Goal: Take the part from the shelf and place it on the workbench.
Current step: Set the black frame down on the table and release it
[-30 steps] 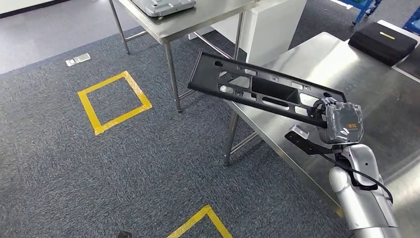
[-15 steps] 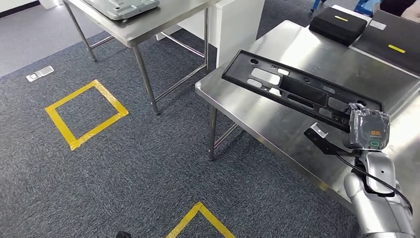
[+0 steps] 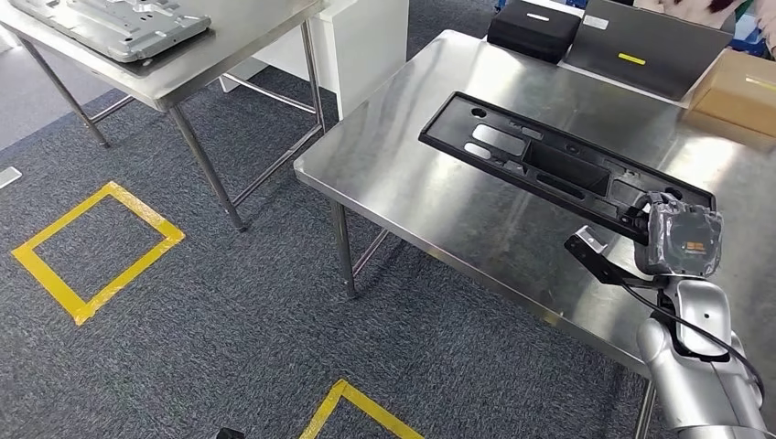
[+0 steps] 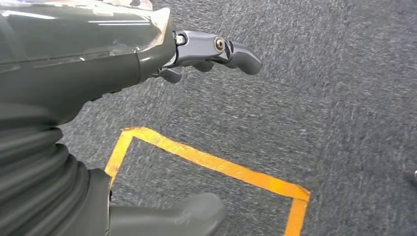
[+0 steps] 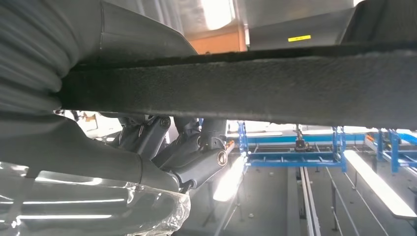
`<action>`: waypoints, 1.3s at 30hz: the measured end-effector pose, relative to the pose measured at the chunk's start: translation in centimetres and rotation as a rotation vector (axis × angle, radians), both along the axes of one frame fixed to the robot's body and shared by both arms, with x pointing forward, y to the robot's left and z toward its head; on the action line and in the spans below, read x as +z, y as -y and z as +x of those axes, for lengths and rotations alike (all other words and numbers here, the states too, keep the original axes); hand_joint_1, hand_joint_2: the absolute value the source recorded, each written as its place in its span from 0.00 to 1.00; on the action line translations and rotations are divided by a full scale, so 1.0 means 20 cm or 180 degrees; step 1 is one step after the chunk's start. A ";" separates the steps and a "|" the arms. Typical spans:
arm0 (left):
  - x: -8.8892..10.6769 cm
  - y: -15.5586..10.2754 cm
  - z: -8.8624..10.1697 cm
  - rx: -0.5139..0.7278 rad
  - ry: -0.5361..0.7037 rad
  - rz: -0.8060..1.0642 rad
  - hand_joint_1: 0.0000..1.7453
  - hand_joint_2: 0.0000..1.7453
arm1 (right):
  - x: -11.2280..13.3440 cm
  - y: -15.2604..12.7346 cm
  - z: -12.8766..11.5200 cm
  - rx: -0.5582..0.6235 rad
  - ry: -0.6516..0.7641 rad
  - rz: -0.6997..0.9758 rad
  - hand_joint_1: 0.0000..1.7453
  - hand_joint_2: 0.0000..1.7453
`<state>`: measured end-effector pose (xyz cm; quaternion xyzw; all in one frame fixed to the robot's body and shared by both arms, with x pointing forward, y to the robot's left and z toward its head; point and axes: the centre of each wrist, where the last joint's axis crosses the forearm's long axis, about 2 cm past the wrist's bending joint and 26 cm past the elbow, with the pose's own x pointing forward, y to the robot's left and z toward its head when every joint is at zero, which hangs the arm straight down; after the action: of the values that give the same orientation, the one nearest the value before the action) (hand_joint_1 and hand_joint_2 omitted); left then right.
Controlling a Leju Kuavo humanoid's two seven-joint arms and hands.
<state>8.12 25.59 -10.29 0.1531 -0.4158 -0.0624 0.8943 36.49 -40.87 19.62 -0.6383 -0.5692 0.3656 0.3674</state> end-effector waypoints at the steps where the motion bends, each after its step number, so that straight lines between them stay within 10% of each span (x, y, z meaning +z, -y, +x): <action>1: 0.00 0.00 0.00 0.0016 0.0013 -0.0001 0.00 1.00 | 0.00 0.00 0.01 -0.0009 -0.0006 -0.0015 1.00 1.00; 28: 0.00 0.01 0.01 -0.0057 0.0065 0.0028 0.00 1.00 | 0.28 -0.02 0.52 -0.0642 -0.0716 -0.0351 1.00 1.00; 31: 0.00 0.01 0.01 -0.0058 0.0073 0.0026 0.00 1.00 | 0.29 -0.02 0.53 -0.0688 -0.0740 -0.0345 0.25 1.00; 32: 0.00 0.01 0.01 -0.0054 0.0081 0.0019 0.00 0.75 | 0.30 -0.02 0.54 -0.0706 -0.0747 -0.0341 0.00 1.00; 35: 0.00 0.01 0.01 0.0000 0.0088 -0.0045 0.00 0.00 | 0.32 -0.02 0.55 -0.0737 -0.0768 -0.0325 0.00 1.00; 39: 0.00 0.00 0.01 0.0077 0.0045 -0.0069 0.00 0.00 | 0.32 -0.04 0.56 -0.0746 -0.0816 -0.0297 0.00 1.00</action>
<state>8.34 25.52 -10.26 0.1488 -0.4208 -0.0460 0.8937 47.74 -40.05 25.98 -0.6647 -0.4218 0.4248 0.4470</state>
